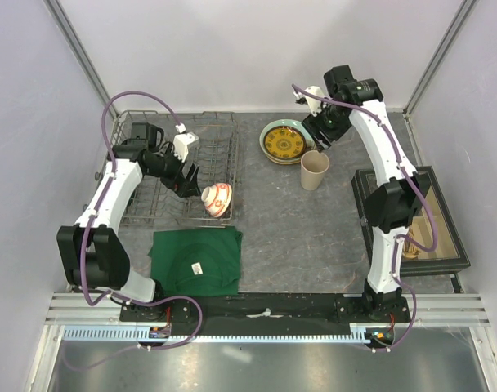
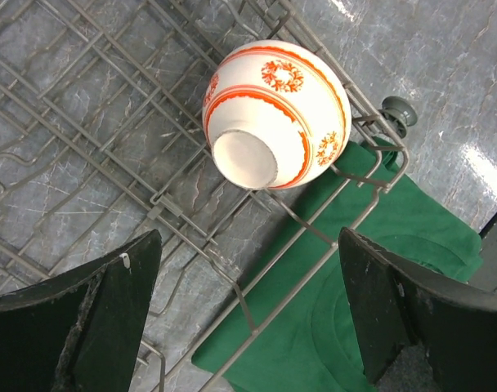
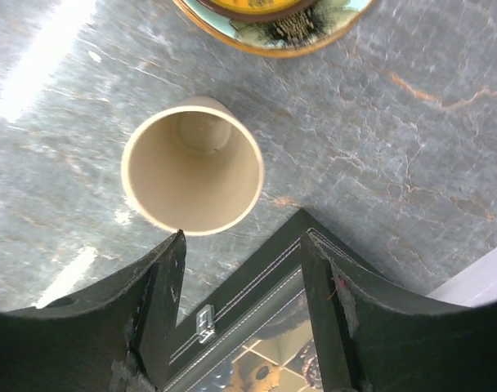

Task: Unload the mixed dishes from the dish rack
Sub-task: Pick up the bowl from the dish rack.

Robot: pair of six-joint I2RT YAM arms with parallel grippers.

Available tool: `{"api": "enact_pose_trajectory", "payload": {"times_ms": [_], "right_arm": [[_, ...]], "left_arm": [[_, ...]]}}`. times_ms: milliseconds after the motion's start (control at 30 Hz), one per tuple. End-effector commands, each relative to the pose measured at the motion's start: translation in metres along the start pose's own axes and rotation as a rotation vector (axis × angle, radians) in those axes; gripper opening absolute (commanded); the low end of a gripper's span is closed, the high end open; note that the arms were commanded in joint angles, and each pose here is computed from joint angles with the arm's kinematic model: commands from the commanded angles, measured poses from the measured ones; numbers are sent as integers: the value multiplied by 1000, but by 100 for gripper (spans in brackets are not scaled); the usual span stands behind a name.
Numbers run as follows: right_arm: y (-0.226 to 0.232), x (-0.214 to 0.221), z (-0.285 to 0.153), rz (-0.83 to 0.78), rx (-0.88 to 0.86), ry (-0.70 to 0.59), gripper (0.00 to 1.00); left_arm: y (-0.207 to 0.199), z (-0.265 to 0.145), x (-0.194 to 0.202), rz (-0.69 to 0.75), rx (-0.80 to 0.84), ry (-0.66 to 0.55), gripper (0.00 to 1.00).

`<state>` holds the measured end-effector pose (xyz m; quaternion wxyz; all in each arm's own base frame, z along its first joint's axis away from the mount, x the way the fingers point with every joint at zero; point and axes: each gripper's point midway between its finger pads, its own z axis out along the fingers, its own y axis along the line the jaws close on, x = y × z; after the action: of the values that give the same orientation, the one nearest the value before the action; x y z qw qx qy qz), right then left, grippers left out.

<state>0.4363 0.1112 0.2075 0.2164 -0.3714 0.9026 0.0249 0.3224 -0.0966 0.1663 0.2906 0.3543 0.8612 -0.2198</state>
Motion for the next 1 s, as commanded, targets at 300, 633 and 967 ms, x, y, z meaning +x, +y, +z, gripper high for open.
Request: {"api": "enact_pose_trajectory", "payload": {"times_ms": [300, 633, 967], "right_arm": [[74, -12, -66, -61, -168, -165, 68], [86, -11, -67, -57, -211, -174, 68], [91, -8, -69, -58, -224, -178, 68]], "left_arm": [[17, 38, -10, 26, 74, -57, 96], [9, 62, -13, -61, 221, -77, 96], [13, 73, -8, -77, 244, -63, 96]]}}
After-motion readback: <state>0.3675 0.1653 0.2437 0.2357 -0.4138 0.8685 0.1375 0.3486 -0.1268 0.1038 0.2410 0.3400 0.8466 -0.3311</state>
